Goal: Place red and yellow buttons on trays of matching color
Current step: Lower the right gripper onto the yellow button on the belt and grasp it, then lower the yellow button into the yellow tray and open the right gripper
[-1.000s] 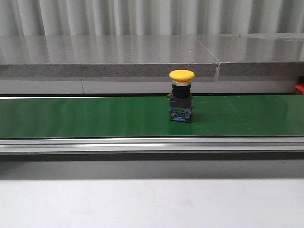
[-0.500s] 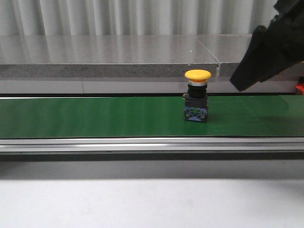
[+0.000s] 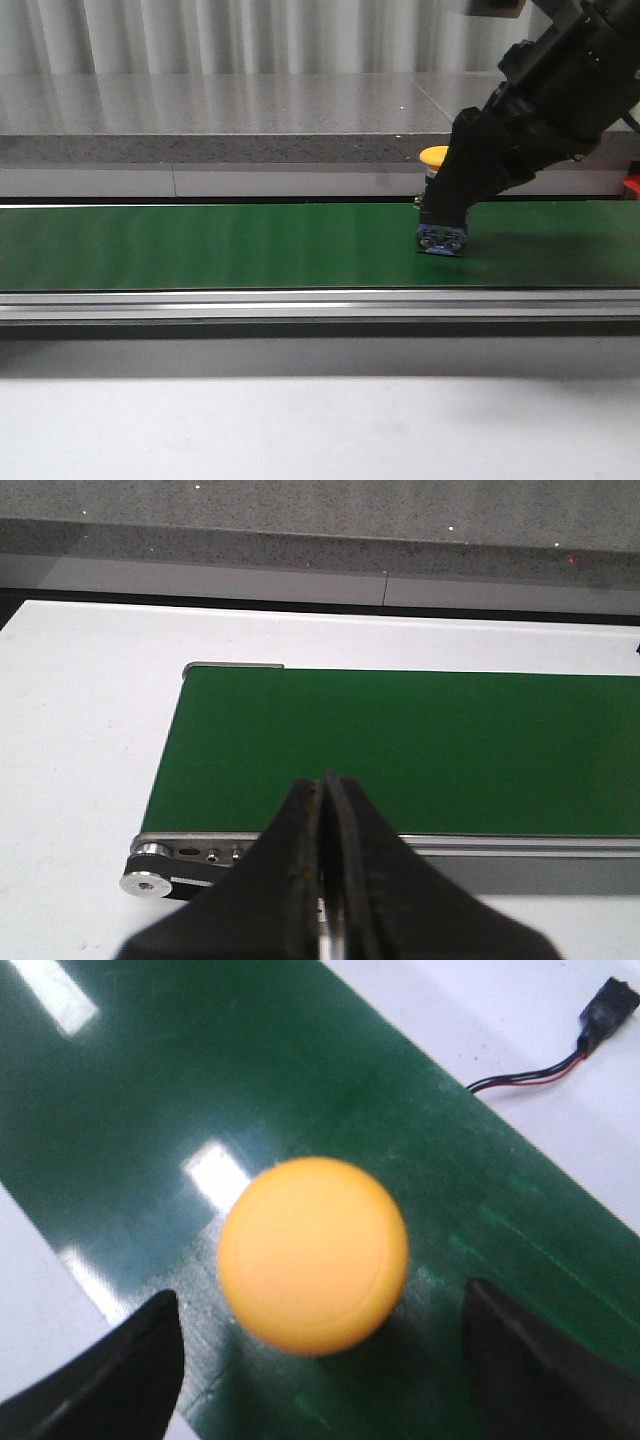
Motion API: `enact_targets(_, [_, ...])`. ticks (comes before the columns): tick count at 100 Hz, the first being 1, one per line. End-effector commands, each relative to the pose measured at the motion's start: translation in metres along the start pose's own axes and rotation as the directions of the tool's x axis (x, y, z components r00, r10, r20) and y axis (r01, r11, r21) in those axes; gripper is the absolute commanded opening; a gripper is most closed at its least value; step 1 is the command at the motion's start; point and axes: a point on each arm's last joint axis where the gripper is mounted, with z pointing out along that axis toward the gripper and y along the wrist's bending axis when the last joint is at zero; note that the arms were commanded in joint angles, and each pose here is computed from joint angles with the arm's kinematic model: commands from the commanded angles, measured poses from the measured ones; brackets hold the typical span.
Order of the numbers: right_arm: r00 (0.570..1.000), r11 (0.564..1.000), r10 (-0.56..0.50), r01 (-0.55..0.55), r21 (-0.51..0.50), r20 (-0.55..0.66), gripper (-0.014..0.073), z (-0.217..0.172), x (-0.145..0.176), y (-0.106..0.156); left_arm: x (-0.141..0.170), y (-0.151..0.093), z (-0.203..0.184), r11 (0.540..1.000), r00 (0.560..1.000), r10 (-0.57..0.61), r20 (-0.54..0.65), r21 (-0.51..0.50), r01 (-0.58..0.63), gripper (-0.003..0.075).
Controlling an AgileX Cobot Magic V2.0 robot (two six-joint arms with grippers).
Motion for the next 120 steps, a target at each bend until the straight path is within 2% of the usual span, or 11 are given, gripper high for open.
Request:
enact_targets(1, [0.996, 0.998, 0.016, -0.021, 0.051, 0.091, 0.0574, -0.010, -0.015, -0.004, -0.015, -0.001, -0.003, 1.000, 0.995, -0.009, 0.101, 0.014, 0.007, -0.0021])
enact_targets(17, [0.996, 0.998, 0.038, -0.041, 0.045, 0.077, 0.0545, -0.001, -0.012, -0.006, -0.015, -0.001, -0.003, 1.000, 0.995, -0.009, 0.101, 0.014, 0.007, -0.0021])
enact_targets(29, [0.996, 0.997, 0.059, -0.062, 0.036, 0.073, 0.0395, 0.003, -0.011, -0.006, -0.015, -0.001, -0.003, 1.000, 0.995, -0.009, 0.101, 0.014, 0.007, -0.0021])
enact_targets(40, [0.995, 0.997, 0.065, -0.068, 0.033, 0.075, 0.0173, 0.003, -0.011, -0.006, -0.015, -0.001, -0.003, 1.000, 0.995, -0.009, 0.101, 0.014, 0.007, -0.0021])
enact_targets(49, [0.995, 0.997, 0.066, -0.069, 0.033, 0.074, 0.0076, 0.003, -0.011, -0.006, -0.015, -0.001, -0.003, 1.000, 0.995, -0.009, 0.101, 0.014, 0.007, -0.0021])
enact_targets(65, [0.992, 0.996, 0.074, -0.079, 0.044, 0.100, 0.0069, -0.008, -0.014, -0.008, -0.015, -0.001, -0.003, 1.000, 0.995, -0.009, 0.101, 0.014, 0.007, -0.0021])
enact_targets(86, [0.955, 0.964, 0.201, -0.233, 0.130, 0.220, 0.0069, -0.058, -0.015, -0.031, -0.015, -0.001, -0.003, 1.000, 0.995, -0.009, 0.101, 0.014, 0.007, -0.0021])
enact_targets(96, [0.916, 0.918, 0.271, -0.338, 0.206, 0.297, 0.0069, -0.092, -0.008, -0.051, -0.015, -0.001, -0.003, 1.000, 0.995, -0.009, 0.101, 0.014, 0.007, -0.0021])
enact_targets(103, [0.876, 0.861, 0.325, -0.430, 0.272, 0.356, 0.0069, -0.120, 0.004, -0.069, -0.015, -0.001, -0.003, 1.000, 0.995, -0.009, 0.101, 0.014, 0.007, -0.0021])
enact_targets(110, [0.825, 0.788, 0.389, -0.528, 0.316, 0.409, 0.0069, -0.144, 0.018, -0.086, -0.015, -0.001, -0.003, 1.000, 0.995, -0.009, 0.101, 0.014, 0.007, -0.0021])
enact_targets(120, [0.734, 0.658, 0.488, -0.665, 0.353, 0.473, 0.0069, -0.174, 0.045, -0.107, -0.015, -0.001, -0.003, 1.000, 0.995, -0.009, 0.101, 0.014, 0.007, -0.0021])
